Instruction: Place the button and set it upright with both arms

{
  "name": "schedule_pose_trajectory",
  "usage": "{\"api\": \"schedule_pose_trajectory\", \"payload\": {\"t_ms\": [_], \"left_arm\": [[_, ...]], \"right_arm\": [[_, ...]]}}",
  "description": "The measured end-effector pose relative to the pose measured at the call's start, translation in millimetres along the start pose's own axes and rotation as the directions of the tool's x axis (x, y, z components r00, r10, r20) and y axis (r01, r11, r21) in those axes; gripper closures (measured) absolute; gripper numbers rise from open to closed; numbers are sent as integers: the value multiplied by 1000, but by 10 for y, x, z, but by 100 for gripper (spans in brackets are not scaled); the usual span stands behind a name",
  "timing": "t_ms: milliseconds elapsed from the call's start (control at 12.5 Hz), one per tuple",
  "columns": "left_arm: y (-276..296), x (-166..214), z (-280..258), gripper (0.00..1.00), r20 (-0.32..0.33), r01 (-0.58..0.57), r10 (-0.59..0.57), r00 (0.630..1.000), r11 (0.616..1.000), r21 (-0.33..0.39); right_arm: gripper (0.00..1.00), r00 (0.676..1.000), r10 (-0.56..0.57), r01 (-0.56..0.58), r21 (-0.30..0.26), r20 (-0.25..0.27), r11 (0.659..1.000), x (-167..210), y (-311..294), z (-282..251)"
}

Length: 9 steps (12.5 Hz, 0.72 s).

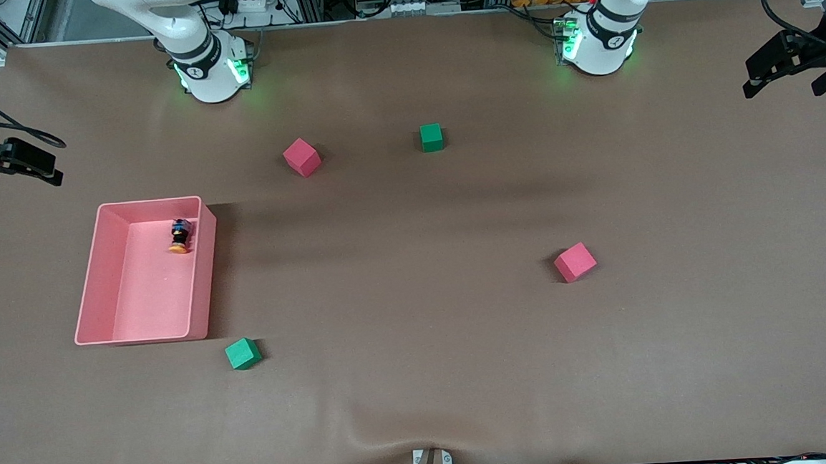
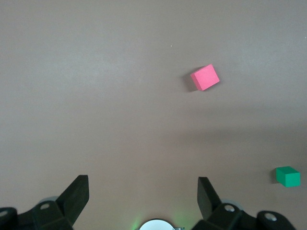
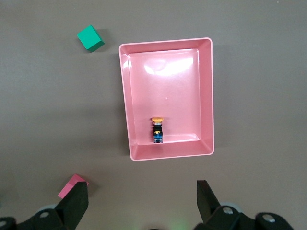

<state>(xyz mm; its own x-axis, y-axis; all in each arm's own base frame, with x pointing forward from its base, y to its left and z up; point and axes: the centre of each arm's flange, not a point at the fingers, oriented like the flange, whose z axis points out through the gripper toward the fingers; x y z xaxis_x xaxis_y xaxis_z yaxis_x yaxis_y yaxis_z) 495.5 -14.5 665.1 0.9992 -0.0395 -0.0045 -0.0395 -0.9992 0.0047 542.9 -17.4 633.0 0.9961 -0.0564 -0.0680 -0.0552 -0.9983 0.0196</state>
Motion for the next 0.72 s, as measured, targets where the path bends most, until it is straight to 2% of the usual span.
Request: {"api": "schedule_pose_trajectory", "payload": {"t_ms": [720], "left_arm": [[-26,16,-9,0,-1,5,-5,1000,1000,0]], "right_arm": [[0,1000,0,0,0,7,1000,2,-1,34]]}}
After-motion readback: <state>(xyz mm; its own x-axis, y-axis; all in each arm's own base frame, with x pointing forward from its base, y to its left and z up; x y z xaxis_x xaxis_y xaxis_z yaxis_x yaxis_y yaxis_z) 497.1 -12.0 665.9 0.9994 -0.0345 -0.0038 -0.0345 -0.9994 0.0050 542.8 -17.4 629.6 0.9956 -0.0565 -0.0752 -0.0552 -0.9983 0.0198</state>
